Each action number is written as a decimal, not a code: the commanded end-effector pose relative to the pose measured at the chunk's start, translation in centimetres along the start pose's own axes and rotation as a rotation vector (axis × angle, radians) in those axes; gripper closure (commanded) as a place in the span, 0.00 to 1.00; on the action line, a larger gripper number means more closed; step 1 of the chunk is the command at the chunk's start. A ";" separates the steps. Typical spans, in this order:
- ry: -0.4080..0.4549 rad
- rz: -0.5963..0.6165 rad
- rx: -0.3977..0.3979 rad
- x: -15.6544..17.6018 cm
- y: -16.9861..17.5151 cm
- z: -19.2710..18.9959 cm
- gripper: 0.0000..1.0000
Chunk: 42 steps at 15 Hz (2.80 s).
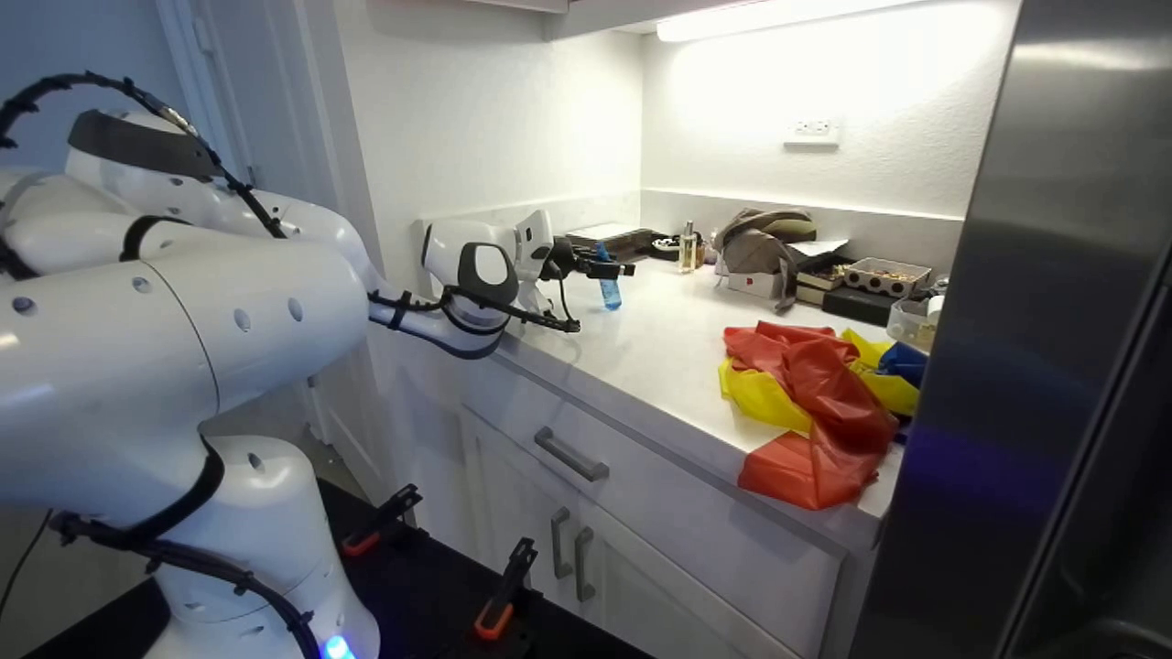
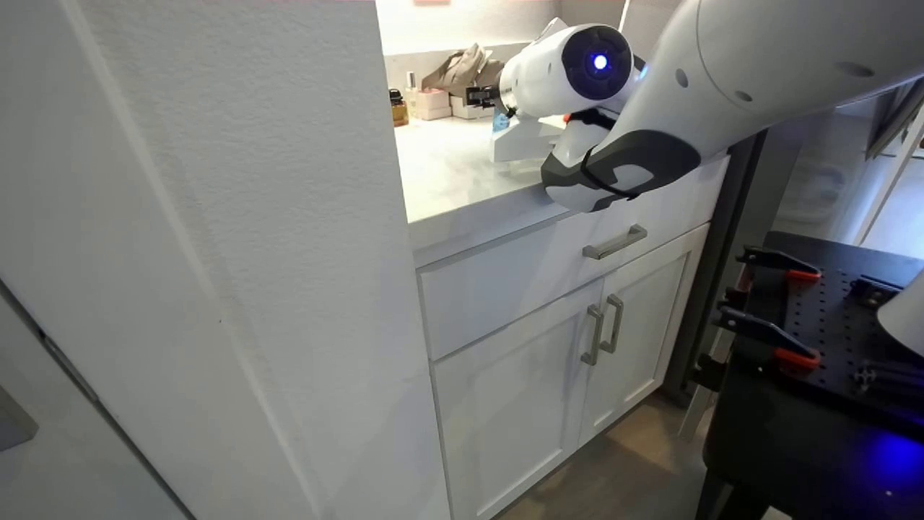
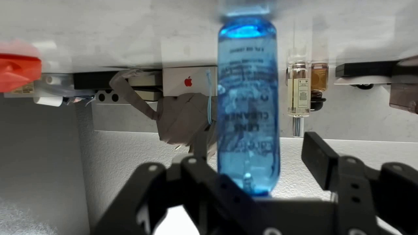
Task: Remove the blue bottle from the cabinet and put it on the counter
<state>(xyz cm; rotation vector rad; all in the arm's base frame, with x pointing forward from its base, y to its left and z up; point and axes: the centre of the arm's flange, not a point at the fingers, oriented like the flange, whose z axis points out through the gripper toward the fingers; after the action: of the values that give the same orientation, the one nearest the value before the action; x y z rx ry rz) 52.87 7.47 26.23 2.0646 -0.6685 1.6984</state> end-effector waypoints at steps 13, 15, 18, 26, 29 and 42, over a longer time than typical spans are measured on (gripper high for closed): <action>0.050 -0.012 0.094 2.8 5.5 2.8 0.00; 0.030 -0.023 0.149 5.0 4.8 1.5 0.00; 0.050 -0.072 0.107 4.9 -3.7 -1.4 0.00; 0.019 -0.049 0.158 8.0 -5.2 -2.7 0.00; 0.017 -0.050 0.158 7.9 -5.2 -2.7 0.00; -0.109 -0.027 0.161 14.5 -5.1 -2.6 0.00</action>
<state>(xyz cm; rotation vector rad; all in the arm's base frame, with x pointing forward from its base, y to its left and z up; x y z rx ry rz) 55.78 11.76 38.54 2.2093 -0.5320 1.7456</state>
